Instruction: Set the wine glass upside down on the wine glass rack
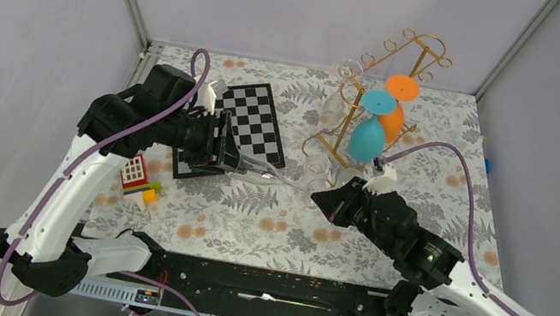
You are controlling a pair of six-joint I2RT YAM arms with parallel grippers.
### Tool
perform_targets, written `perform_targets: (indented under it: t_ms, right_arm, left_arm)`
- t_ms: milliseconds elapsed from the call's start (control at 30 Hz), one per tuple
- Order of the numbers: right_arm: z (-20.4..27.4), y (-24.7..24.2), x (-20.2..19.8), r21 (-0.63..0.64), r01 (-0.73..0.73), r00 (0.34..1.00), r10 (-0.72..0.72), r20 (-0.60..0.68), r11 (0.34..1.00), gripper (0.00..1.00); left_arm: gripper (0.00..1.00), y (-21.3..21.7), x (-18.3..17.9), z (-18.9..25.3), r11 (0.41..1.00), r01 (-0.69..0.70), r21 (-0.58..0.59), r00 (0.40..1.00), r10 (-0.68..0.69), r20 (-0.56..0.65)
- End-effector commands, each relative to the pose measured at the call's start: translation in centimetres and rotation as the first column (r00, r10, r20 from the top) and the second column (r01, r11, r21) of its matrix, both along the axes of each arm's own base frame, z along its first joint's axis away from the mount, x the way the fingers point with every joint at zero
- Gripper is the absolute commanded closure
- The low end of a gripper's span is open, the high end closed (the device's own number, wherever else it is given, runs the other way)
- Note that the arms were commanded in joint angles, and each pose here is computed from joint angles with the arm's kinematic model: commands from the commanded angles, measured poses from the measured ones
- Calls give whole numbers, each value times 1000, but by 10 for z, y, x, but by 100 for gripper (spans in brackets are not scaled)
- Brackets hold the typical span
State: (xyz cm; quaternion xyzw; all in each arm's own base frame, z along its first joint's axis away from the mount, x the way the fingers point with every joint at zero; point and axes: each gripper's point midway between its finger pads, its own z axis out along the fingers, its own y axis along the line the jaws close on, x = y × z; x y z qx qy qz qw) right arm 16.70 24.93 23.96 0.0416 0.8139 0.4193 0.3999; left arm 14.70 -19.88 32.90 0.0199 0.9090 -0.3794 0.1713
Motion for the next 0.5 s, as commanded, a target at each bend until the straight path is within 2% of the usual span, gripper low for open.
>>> perform_targets:
  t_ms: [0,300,467]
  right_arm:
    - [21,-9,12,22,56,994,-58,98,998,100]
    - [32,-28,15,-63,87,981,-74,179,994,100]
    - [35,-37,17,-102,106,973,-82,217,989,100]
  left_arm:
    - [44,0,1,7,1000,5,-13,999,-4,54]
    - [30,24,6,3,994,-45,97,992,33,123]
    - [21,31,10,12,992,-72,105,983,53,175]
